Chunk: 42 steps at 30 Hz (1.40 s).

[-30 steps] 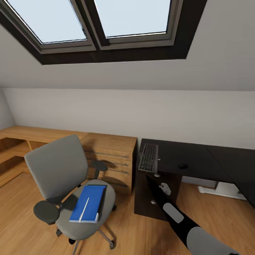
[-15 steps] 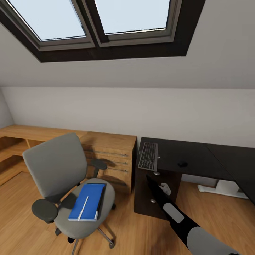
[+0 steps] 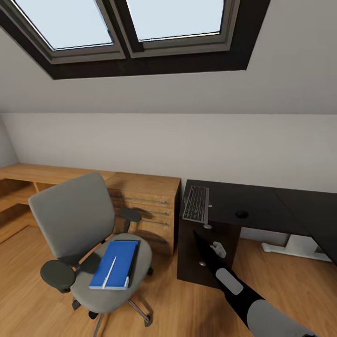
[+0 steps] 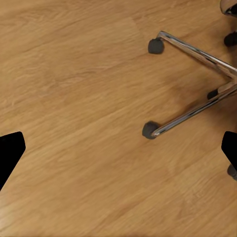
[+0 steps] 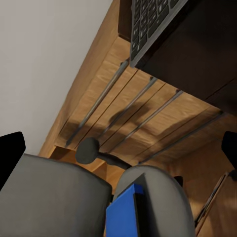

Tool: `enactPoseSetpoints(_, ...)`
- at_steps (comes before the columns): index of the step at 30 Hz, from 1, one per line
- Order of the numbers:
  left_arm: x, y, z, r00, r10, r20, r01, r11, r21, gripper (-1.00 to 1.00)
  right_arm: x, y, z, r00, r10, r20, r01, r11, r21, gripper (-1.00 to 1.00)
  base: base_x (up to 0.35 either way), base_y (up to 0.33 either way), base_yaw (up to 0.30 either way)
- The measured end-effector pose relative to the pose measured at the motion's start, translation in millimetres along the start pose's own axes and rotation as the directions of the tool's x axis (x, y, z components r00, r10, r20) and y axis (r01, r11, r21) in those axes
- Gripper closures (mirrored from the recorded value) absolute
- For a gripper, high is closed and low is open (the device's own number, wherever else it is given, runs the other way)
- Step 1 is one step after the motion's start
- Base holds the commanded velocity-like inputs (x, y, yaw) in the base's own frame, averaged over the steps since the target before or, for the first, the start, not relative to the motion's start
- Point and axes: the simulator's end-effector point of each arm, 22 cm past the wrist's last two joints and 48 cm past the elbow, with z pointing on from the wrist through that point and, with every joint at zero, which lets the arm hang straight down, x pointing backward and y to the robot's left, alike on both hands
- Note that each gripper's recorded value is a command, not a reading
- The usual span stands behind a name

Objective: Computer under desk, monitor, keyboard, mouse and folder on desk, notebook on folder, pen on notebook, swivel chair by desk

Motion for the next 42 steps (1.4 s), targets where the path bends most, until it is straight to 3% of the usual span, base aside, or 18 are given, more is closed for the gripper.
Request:
enactPoseSetpoints(16,4.9,-3.0,0.2,1.000,-0.004,-0.005,0.004,1.000,0.004,-1.00,4.5,-3.3,0.8,0.999,0.034,-0.004,-0.034,0.999,0.026,-1.00,0.000,0.000,0.000)
enactPoseSetpoints(23,5.6,-2.9,0.2,1.000,-0.004,-0.007,0.005,1.000,0.004,-1.00,11.9,-11.7,0.6,0.992,0.125,-0.034,-0.122,0.990,0.075,-1.00,0.000,0.000,0.000)
enactPoseSetpoints(30,6.0,-1.9,0.2,1.000,-0.005,-0.007,0.005,1.000,0.000,-1.00,14.0,-2.2,2.5,0.969,0.241,-0.051,-0.238,0.969,0.067,-1.00,0.000,0.000,0.000)
enactPoseSetpoints(37,6.2,-1.8,0.2,1.000,-0.003,-0.007,0.003,1.000,0.000,-1.00,13.9,2.5,3.0,0.959,0.278,-0.057,-0.275,0.960,0.058,-1.00,0.000,0.000,0.000)
enactPoseSetpoints(42,10.2,-0.3,0.2,1.000,-0.009,-0.009,0.009,1.000,-0.009,-1.00,17.7,3.7,3.3,0.959,0.275,-0.063,-0.271,0.961,0.058,-1.00,0.000,0.000,0.000)
